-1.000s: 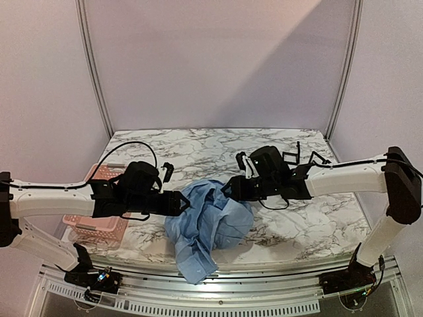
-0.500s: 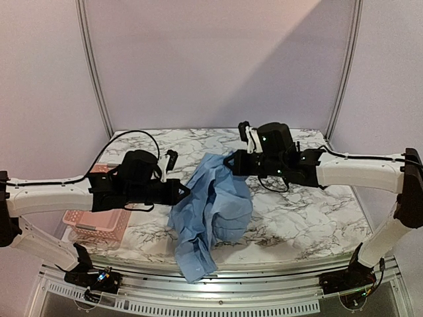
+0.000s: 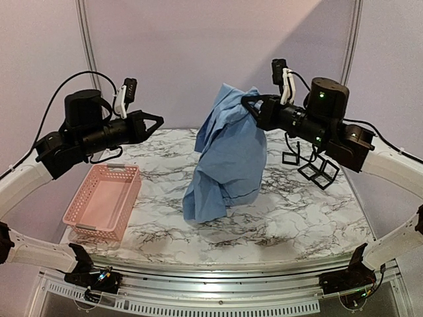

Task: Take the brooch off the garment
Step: Pick up the crumpled clothing from the center of the board, then flatten out the flattened clothing at the center of the board.

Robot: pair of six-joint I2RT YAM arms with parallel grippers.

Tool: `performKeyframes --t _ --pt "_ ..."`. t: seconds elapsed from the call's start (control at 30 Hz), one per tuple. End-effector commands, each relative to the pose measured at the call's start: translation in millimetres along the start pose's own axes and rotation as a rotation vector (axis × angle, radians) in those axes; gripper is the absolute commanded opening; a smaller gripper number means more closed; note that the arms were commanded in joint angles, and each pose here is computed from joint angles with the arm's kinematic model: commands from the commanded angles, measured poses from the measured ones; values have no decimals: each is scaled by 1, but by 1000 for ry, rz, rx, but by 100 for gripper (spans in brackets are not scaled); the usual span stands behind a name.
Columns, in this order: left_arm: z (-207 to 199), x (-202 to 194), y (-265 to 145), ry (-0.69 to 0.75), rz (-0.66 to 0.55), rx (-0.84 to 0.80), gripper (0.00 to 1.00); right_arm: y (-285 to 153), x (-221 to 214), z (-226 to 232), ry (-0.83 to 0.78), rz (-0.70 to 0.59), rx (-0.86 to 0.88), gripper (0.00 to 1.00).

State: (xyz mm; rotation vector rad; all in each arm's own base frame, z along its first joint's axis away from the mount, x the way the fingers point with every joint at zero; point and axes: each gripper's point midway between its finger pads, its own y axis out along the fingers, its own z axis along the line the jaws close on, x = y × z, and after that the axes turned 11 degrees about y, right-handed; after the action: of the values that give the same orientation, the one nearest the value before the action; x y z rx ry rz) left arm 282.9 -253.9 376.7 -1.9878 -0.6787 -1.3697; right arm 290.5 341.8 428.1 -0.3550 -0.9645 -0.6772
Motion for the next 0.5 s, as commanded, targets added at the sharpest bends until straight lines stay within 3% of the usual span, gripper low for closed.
performKeyframes --t 0.0,0.17,0.27,0.4,0.47 --pt "11 -50 0 17 143 1 0 -5 -10 -9 -25 -16 -14 0" --pt "0 -97 10 -24 210 -121 48 7 -83 -26 25 206 12 0" --pt "-7 -109 15 -42 204 -179 71 10 -130 -30 86 347 60 1" --pt "-3 -123 21 -65 207 -173 93 9 -193 -47 196 513 11 21" --pt "-4 -134 26 -85 222 -185 98 6 -209 -46 194 543 -17 40"
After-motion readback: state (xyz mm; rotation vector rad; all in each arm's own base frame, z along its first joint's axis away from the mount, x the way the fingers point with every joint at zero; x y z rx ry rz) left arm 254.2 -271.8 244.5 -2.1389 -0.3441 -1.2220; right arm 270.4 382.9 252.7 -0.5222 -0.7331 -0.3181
